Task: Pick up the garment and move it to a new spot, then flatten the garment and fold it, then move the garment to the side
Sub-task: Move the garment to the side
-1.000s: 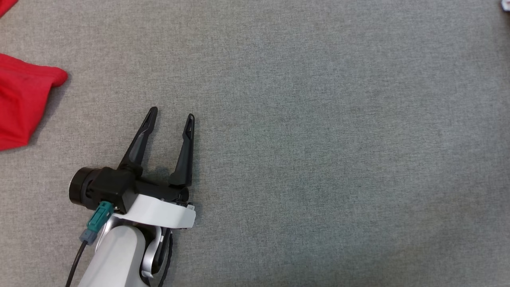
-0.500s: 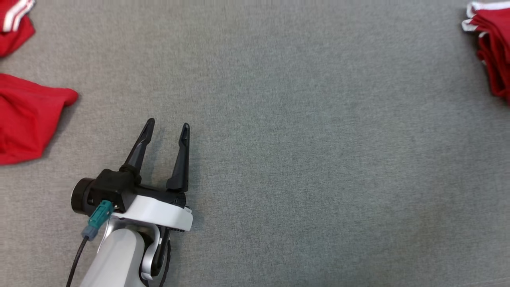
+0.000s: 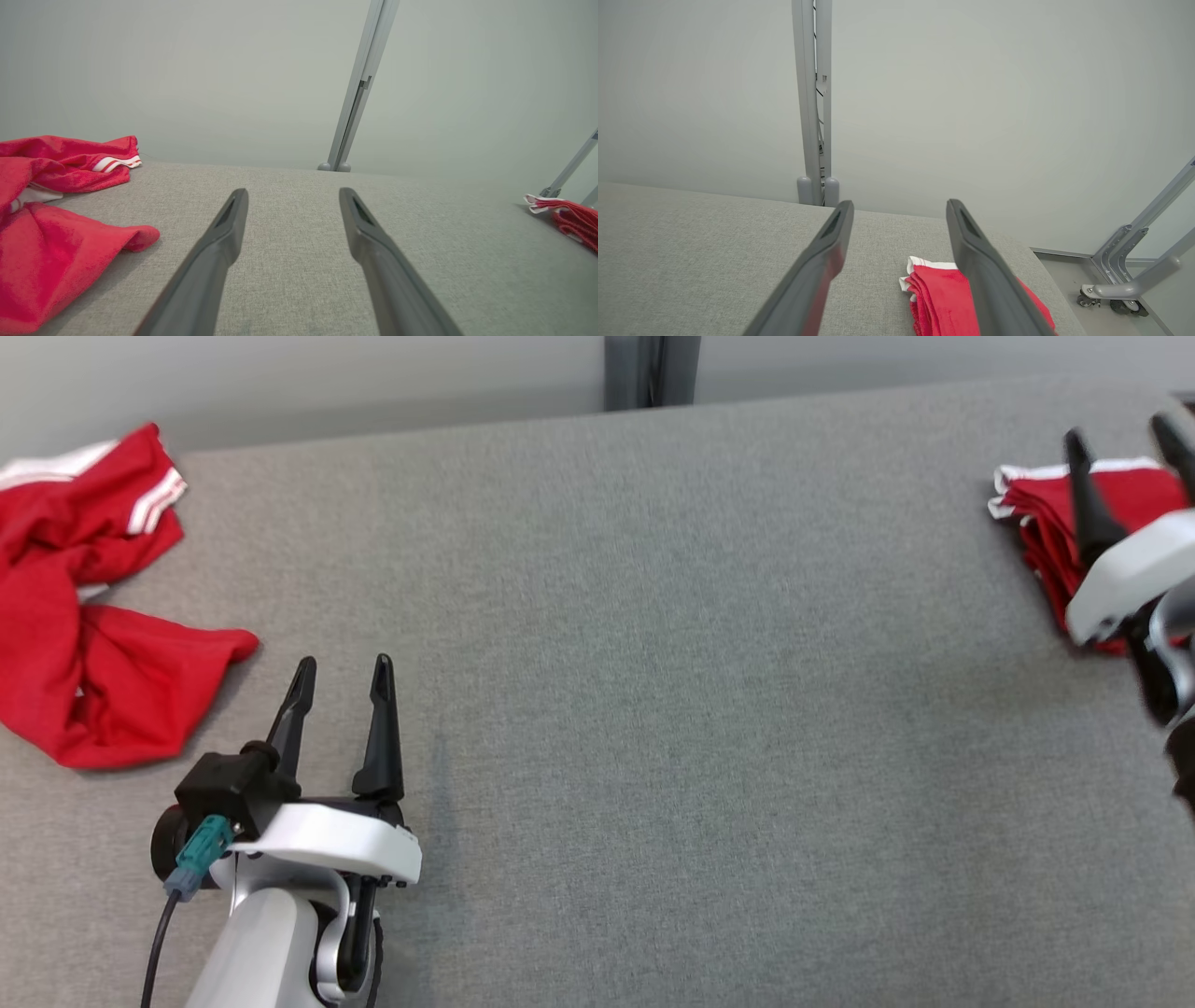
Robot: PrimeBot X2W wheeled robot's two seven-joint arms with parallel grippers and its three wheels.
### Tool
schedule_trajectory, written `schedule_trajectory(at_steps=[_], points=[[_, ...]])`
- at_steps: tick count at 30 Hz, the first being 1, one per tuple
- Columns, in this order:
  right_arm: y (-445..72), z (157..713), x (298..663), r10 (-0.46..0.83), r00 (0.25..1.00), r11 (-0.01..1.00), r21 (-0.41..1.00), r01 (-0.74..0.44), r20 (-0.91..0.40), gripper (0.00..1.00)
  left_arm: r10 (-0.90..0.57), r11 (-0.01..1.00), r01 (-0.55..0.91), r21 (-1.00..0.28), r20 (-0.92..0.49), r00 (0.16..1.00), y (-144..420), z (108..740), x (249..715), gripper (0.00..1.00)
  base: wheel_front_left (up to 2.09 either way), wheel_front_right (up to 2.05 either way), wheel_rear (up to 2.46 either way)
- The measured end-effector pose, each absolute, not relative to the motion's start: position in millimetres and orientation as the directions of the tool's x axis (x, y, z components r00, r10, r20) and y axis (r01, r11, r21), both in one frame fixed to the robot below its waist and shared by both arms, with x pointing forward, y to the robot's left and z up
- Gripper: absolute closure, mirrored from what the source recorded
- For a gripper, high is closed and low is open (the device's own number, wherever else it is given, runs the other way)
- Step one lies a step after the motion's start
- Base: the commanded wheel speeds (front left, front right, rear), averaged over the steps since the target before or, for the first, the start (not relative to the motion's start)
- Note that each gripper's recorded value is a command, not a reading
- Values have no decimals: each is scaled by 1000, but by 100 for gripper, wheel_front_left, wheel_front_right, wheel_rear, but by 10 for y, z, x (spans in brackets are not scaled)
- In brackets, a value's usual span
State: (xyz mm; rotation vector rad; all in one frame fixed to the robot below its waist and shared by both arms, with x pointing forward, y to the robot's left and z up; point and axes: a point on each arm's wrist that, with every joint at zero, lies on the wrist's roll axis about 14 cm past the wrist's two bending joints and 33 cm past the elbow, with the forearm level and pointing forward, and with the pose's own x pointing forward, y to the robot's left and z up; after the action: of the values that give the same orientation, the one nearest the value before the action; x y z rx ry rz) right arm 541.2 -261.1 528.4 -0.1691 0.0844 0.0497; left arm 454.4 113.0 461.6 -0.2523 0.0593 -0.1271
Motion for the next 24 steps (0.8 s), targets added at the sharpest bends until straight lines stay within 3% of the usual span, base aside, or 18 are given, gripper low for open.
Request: schedule_trajectory(at_steps=[11, 24], points=[[-1869, 5245, 4669, 103, 992, 992, 62, -107, 67, 0, -39, 963, 27, -269, -40, 998, 1394, 4725, 4143, 0, 0, 0, 0], [-1640, 5045, 4065, 102, 992, 989, 101, -109, 73, 0, 16, 960, -36, -278, -72, 997, 1565, 4637, 3833, 0, 0, 0, 0]])
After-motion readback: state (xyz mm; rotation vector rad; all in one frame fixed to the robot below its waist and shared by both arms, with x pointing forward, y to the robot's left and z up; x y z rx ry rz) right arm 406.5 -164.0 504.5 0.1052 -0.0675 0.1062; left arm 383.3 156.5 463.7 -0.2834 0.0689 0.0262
